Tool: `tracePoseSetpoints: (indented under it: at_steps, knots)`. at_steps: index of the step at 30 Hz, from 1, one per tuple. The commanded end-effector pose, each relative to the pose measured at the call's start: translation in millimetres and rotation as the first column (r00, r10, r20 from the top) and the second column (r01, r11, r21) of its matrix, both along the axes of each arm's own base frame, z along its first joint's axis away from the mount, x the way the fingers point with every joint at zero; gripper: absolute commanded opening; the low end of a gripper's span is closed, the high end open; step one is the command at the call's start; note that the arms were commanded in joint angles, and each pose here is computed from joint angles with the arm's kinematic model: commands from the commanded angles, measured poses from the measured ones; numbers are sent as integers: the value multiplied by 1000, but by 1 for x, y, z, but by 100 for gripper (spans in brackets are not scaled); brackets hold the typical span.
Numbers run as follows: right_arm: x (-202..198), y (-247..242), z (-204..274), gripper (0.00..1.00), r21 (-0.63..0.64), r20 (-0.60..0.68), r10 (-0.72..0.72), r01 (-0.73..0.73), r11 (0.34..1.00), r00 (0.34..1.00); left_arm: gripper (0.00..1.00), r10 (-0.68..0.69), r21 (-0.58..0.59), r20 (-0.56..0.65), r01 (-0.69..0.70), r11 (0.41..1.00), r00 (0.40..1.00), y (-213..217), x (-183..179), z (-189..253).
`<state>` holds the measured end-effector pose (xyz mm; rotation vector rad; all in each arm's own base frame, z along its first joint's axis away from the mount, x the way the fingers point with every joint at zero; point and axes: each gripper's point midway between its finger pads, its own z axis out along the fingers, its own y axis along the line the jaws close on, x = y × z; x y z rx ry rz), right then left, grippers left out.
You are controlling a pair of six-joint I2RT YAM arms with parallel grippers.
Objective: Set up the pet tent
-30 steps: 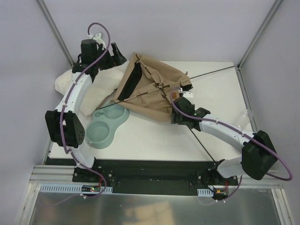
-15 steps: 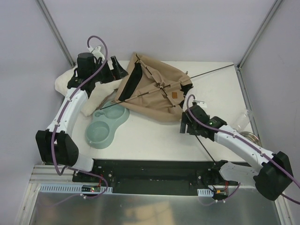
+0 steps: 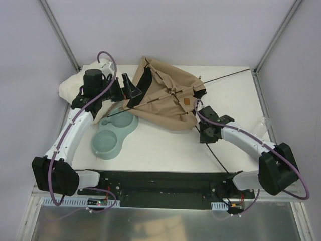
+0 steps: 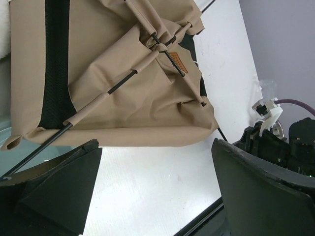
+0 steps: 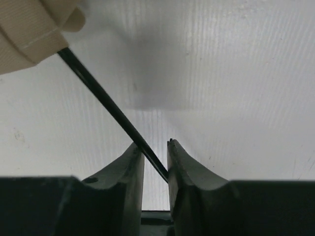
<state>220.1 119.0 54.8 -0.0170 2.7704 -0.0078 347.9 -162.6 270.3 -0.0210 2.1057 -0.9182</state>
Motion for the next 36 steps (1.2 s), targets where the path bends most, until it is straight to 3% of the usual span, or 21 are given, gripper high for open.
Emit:
tracePoseSetpoints:
  at_steps: [1, 5, 10, 17, 26, 31, 36]
  knots:
    - [10, 23, 22, 18, 89, 31, 100, -102, 991, 995, 98, -10, -19, 59, 11, 1000, 998, -2, -7, 18]
    - [18, 32, 37, 0, 126, 77, 130, -139, 982, 989, 98, 5, -15, 68, -4, 1000, 998, 0, -7, 21]
    - [27, 49, 65, 0, 200, 143, 167, -193, 961, 976, 97, 8, -19, 74, -6, 1000, 997, 0, -8, 26]
    - [13, 86, 118, 0, 398, 266, 266, -357, 845, 927, 97, 14, -16, 89, -12, 1000, 996, 2, -14, 31]
    - [35, 116, 163, 0, 567, 353, 111, -307, 764, 929, 97, 5, -44, 67, -2, 999, 998, -1, -22, 32]
    - [57, 136, 187, 0, 684, 369, -27, -252, 685, 929, 96, -2, -57, 61, 5, 998, 998, -3, -25, 35]
    - [66, 155, 209, 0, 745, 392, -51, -284, 604, 919, 96, -40, -75, 57, 44, 996, 998, -11, -33, 38]
